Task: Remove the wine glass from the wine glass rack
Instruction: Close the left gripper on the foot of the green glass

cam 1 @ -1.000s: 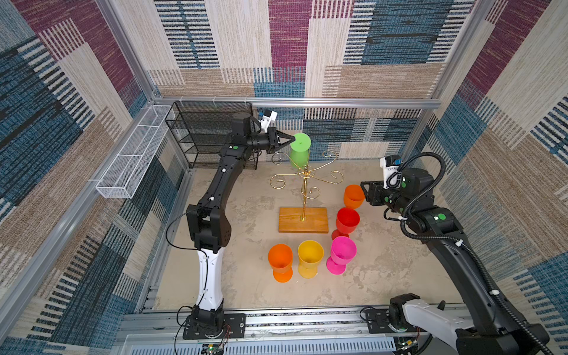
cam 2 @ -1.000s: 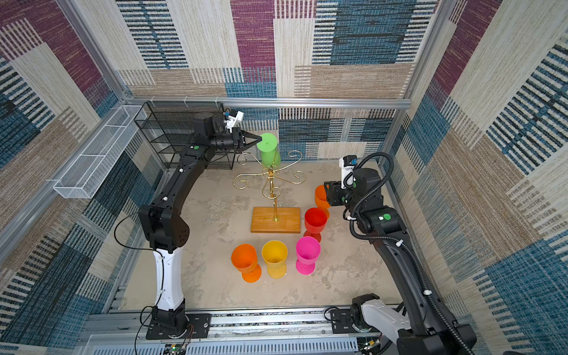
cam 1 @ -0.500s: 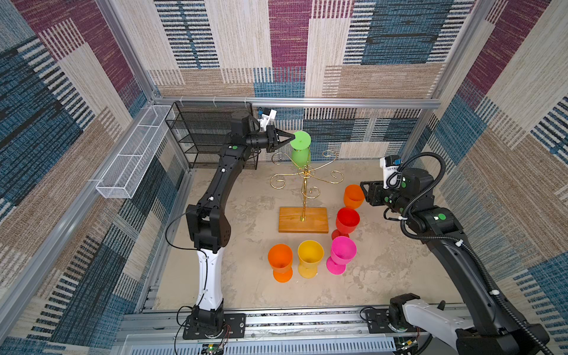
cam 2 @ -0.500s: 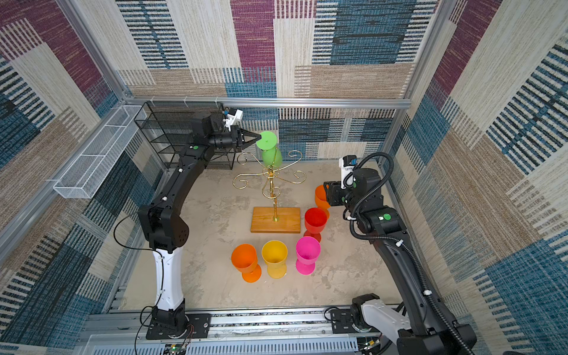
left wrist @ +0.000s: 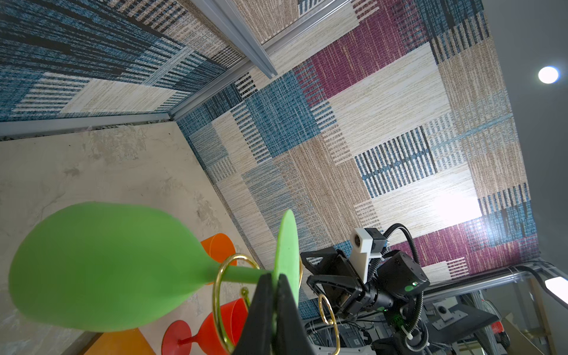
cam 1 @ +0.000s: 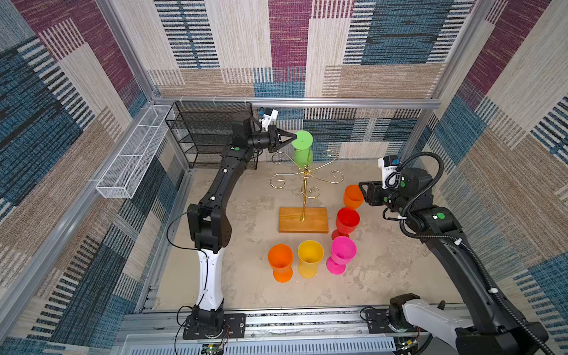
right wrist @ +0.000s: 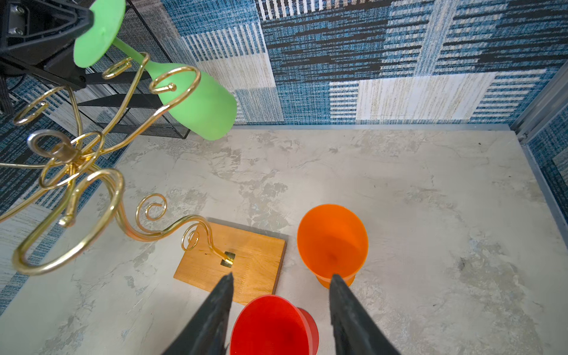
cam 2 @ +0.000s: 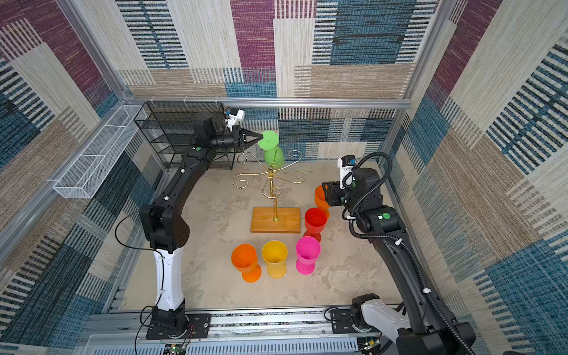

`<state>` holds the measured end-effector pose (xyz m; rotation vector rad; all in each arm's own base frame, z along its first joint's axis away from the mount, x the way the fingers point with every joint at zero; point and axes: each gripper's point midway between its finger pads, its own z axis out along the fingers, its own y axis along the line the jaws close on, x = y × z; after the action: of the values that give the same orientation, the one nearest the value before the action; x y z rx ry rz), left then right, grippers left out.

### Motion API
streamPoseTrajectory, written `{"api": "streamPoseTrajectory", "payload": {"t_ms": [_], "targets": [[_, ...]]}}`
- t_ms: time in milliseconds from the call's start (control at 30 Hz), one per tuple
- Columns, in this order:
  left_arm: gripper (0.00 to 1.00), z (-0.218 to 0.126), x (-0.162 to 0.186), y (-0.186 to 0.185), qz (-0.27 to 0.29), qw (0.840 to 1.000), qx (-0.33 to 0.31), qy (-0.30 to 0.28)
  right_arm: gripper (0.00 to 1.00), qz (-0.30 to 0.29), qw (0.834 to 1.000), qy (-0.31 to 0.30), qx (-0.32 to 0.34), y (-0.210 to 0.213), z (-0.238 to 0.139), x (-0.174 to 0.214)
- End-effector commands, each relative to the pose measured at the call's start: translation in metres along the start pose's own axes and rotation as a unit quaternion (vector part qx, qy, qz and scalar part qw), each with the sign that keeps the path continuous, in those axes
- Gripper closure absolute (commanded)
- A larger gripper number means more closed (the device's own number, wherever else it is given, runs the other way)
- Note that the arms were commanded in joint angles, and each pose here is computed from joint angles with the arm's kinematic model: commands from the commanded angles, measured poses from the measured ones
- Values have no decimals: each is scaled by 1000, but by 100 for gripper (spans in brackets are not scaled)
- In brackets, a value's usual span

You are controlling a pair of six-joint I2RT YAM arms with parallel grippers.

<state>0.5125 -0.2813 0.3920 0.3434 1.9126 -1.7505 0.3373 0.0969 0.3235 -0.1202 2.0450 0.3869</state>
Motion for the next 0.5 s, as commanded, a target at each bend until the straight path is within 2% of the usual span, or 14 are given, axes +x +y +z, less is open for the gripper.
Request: {"api": "streamPoseTrajectory", "payload": {"t_ms": [0,467], "targets": [[100,2,-1,-7,21,1000,14,1,48,0,1000,-17,-7,2,0,-7],[100,-2,15,-19,32,999,29,26,48,3,1000,-17,-9,3,0,-6]]}}
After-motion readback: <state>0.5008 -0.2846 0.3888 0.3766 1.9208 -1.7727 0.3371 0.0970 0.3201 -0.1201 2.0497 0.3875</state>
